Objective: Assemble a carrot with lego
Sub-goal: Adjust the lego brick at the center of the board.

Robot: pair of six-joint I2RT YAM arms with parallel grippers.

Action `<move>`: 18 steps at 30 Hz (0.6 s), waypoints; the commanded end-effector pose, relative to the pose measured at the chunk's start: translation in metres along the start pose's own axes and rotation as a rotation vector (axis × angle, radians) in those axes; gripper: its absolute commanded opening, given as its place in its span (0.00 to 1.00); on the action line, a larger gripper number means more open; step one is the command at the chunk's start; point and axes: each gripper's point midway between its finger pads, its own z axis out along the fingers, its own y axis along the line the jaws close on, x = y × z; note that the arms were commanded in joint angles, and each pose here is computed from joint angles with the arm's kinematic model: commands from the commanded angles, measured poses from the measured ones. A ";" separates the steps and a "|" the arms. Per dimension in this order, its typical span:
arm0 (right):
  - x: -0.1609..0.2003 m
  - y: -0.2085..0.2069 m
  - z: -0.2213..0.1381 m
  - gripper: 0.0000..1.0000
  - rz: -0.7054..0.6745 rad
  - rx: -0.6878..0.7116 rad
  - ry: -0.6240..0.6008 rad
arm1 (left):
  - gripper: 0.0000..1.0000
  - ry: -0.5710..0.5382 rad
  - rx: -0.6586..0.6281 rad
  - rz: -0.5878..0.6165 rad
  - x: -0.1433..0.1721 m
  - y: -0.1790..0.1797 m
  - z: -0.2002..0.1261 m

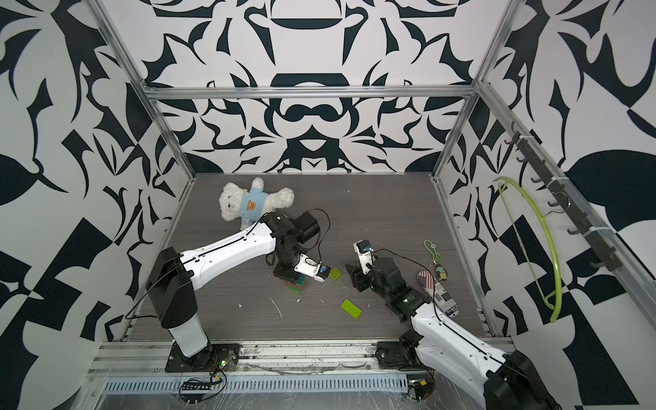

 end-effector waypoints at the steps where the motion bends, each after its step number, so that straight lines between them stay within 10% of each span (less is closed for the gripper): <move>1: -0.021 0.002 -0.002 0.61 0.015 -0.011 -0.062 | 0.00 0.033 0.091 -0.029 0.010 -0.014 0.015; 18: -0.022 0.005 -0.004 0.61 0.014 -0.022 -0.064 | 0.00 -0.033 0.116 -0.046 0.015 -0.017 0.008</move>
